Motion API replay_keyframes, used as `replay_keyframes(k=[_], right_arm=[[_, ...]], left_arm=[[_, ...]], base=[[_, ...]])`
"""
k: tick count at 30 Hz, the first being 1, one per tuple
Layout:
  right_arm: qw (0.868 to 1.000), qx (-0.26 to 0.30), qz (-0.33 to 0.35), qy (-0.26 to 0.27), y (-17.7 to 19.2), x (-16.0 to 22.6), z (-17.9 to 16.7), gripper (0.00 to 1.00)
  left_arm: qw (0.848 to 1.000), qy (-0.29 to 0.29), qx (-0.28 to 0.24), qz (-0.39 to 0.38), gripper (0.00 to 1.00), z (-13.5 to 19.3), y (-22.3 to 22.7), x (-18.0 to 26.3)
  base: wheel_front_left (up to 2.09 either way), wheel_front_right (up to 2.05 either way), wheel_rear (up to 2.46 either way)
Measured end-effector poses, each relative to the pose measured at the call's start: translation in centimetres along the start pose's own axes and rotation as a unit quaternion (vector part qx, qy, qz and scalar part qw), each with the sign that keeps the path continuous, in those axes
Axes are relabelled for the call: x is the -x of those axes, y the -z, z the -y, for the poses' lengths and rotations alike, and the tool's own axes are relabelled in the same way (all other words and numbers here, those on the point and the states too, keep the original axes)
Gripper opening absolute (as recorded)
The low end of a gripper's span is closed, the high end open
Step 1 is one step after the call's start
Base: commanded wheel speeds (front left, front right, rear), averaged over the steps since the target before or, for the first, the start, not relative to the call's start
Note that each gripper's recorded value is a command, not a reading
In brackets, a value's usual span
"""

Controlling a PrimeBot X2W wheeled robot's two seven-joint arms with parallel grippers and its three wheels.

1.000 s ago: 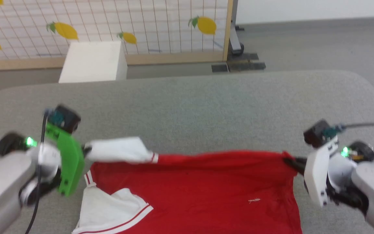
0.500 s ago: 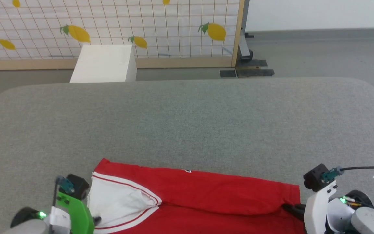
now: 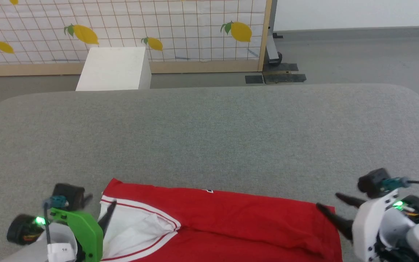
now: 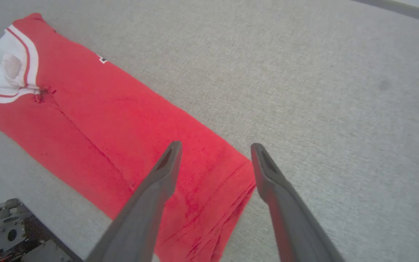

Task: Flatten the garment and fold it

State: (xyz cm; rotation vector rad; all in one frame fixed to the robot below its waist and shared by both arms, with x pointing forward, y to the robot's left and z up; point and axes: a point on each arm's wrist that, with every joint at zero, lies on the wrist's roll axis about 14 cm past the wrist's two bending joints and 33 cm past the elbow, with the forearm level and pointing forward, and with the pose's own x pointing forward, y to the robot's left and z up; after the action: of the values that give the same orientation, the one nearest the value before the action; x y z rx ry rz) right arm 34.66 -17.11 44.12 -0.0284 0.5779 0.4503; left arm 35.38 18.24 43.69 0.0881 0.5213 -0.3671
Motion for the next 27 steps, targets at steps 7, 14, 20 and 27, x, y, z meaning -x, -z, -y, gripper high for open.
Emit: replay_keyframes(k=[7,14,20,27], right_arm=[[0.997,0.003,0.049,0.067,-2.7,2.2,3.8,1.0],[0.995,-0.033,-0.068,0.058,1.9,1.7,2.1,1.0],[0.987,-0.031,-0.154,0.04,4.0,1.2,1.4,1.0],[0.97,-0.02,-0.24,0.026,5.1,-0.2,2.0,1.0]], left_arm=[[0.969,-0.14,-0.046,0.197,1.0,-3.5,-8.9,1.1],[0.905,-0.289,-0.071,0.305,1.0,-4.2,-10.7,5.0],[0.891,-0.321,-0.064,0.315,1.0,-4.1,-9.8,6.1],[0.896,-0.321,-0.047,0.303,1.0,-4.3,-8.2,6.3]], base=[[0.0,0.0,0.0],[0.0,0.0,0.0],[0.0,0.0,0.0],[0.0,0.0,0.0]])
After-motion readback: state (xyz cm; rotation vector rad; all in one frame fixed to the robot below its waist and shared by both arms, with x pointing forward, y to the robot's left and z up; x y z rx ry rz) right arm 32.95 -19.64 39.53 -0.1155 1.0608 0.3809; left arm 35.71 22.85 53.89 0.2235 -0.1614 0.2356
